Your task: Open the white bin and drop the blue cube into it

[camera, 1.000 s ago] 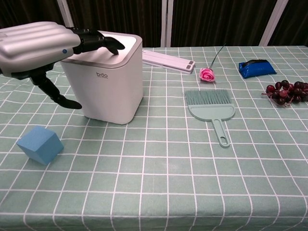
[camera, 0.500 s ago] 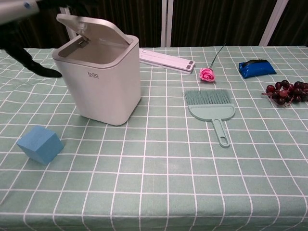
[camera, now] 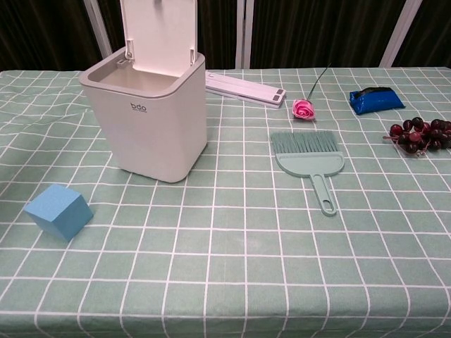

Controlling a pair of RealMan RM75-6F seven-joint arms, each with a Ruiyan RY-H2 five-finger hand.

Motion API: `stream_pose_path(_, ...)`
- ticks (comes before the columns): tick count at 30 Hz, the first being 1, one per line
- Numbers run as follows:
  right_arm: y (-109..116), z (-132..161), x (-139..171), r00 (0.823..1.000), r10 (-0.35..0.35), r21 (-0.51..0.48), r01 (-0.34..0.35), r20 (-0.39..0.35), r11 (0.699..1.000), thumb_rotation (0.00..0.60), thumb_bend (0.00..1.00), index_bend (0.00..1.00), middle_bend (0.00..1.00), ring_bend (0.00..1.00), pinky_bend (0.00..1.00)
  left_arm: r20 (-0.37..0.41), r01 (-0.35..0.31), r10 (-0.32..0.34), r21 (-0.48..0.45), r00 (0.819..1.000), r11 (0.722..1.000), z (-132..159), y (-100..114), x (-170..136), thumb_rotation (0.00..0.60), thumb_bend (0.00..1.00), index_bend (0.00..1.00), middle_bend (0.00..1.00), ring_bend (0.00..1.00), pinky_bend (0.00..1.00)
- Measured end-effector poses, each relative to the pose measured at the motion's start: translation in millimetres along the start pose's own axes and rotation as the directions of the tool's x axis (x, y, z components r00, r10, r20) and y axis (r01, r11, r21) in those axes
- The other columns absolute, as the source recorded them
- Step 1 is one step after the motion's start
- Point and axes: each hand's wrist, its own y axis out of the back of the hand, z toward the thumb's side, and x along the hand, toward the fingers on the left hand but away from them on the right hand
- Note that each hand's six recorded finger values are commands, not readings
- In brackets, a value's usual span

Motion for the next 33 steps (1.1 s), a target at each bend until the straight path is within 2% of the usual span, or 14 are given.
stream_pose_path(5,5.7,1.5,-1.0,1.0,-0.012,-0.001,0.012,-0.002,1.0,0.6,0.25,0.0,0.0,0.0,0.0,0.064,0.14,-0.137,-0.043,0.988,0.989,14.9,-36.4,-16.4,0.6,0.05,0.1,0.18,0.05,0.16)
stream_pose_path(9,11.9,-0.2,-1.5,1.0,-0.019,0.004,0.019,0.0,1.0,0.6,0.25,0.0,0.0,0.0,0.0,0.139,0.197,-0.191,-0.027,0.972,0.98,33.7,-60.5,-18.3,0.6,0.05,0.1,0.18,0.05,0.17)
stream_pose_path(17,13.5,-1.4,0.0,1.0,-0.016,0.008,0.016,0.008,1.0,0.6,0.25,0.0,0.0,0.0,0.0,0.194,0.264,-0.258,-0.004,0.946,0.965,46.5,-99.5,-4.8,0.6,0.07,0.12,0.18,0.05,0.2)
stream_pose_path(21,10.0,-2.7,-0.7,1.0,-0.003,0.01,0.003,0.012,1.0,0.6,0.25,0.0,0.0,0.0,0.0,0.199,0.282,-0.278,0.006,0.94,0.959,46.6,-110.6,-0.8,0.6,0.08,0.15,0.18,0.06,0.23)
stream_pose_path(26,7.6,-4.2,-1.2,1.0,0.007,0.01,-0.007,0.014,1.0,0.6,0.25,0.0,0.0,0.0,0.0,0.186,0.295,-0.293,0.017,0.938,0.955,44.0,-120.4,2.4,0.6,0.12,0.2,0.23,0.14,0.34)
stream_pose_path(30,6.4,-5.5,-0.7,1.0,0.012,0.009,-0.012,0.019,1.0,0.6,0.25,0.0,0.0,0.0,0.0,0.17,0.298,-0.295,0.009,0.94,0.955,43.8,-125.7,5.6,0.6,0.17,0.29,0.33,0.24,0.46)
stream_pose_path(33,6.3,-6.0,-0.6,1.0,0.013,0.009,-0.013,0.021,1.0,0.6,0.25,0.0,0.0,0.0,0.0,0.167,0.289,-0.288,0.018,0.943,0.957,44.5,-127.2,7.4,0.6,0.19,0.36,0.4,0.31,0.52)
